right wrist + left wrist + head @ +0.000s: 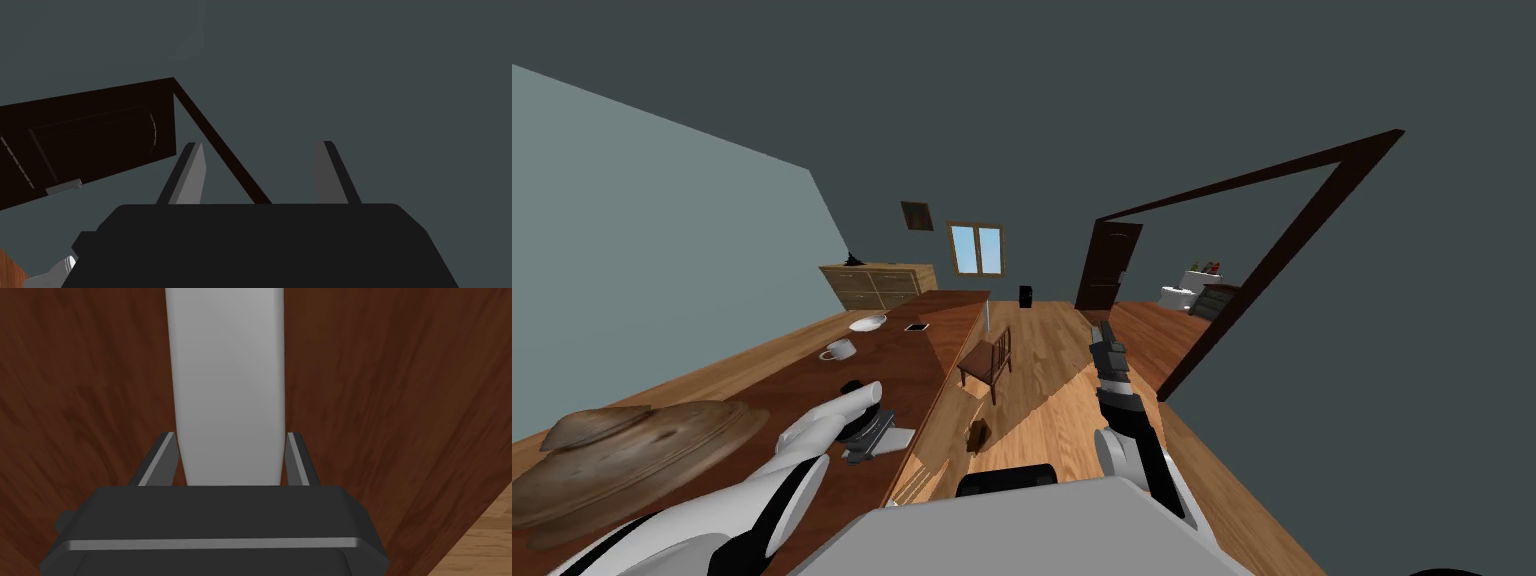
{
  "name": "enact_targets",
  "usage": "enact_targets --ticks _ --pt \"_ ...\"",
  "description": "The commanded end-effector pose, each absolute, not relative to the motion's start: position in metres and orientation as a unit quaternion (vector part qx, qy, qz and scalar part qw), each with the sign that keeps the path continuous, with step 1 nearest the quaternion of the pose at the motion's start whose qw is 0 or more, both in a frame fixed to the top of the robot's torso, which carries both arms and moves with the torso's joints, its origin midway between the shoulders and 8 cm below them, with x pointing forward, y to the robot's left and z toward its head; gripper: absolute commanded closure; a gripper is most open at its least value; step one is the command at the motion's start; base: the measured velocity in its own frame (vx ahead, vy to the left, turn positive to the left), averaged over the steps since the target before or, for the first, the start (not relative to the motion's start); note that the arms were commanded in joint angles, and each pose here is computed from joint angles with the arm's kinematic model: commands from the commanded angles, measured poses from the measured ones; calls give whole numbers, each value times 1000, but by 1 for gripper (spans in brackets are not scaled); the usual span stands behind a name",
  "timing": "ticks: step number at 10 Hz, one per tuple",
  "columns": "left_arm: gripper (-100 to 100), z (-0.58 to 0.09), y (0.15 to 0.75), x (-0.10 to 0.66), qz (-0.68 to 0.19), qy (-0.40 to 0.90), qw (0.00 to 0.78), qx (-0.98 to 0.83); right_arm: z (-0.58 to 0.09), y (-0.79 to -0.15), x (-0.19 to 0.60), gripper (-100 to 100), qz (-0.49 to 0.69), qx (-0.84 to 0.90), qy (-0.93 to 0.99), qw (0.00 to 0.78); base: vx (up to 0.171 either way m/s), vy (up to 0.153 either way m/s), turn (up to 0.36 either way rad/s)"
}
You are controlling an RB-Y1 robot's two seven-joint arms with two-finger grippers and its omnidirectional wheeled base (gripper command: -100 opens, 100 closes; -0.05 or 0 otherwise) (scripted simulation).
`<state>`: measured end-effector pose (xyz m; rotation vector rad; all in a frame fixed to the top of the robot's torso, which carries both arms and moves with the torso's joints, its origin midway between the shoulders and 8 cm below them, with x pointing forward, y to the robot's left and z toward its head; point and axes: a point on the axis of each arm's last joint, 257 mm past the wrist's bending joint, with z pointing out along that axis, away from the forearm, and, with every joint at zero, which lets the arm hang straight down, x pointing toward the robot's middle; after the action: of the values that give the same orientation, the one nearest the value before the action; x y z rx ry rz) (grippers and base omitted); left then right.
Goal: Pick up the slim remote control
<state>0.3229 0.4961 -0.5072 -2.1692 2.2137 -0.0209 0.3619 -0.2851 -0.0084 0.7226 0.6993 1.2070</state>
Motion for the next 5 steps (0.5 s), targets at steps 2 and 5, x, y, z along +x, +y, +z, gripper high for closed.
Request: enact_targets --ticks 2,5 --pt "100 -499 477 344 -8 722 26 -691 -8 -285 362 0 543 325 315 707 -19 32 70" --pt "100 -489 443 375 -7 737 32 -675 -8 -285 362 0 543 325 315 707 -28 52 161"
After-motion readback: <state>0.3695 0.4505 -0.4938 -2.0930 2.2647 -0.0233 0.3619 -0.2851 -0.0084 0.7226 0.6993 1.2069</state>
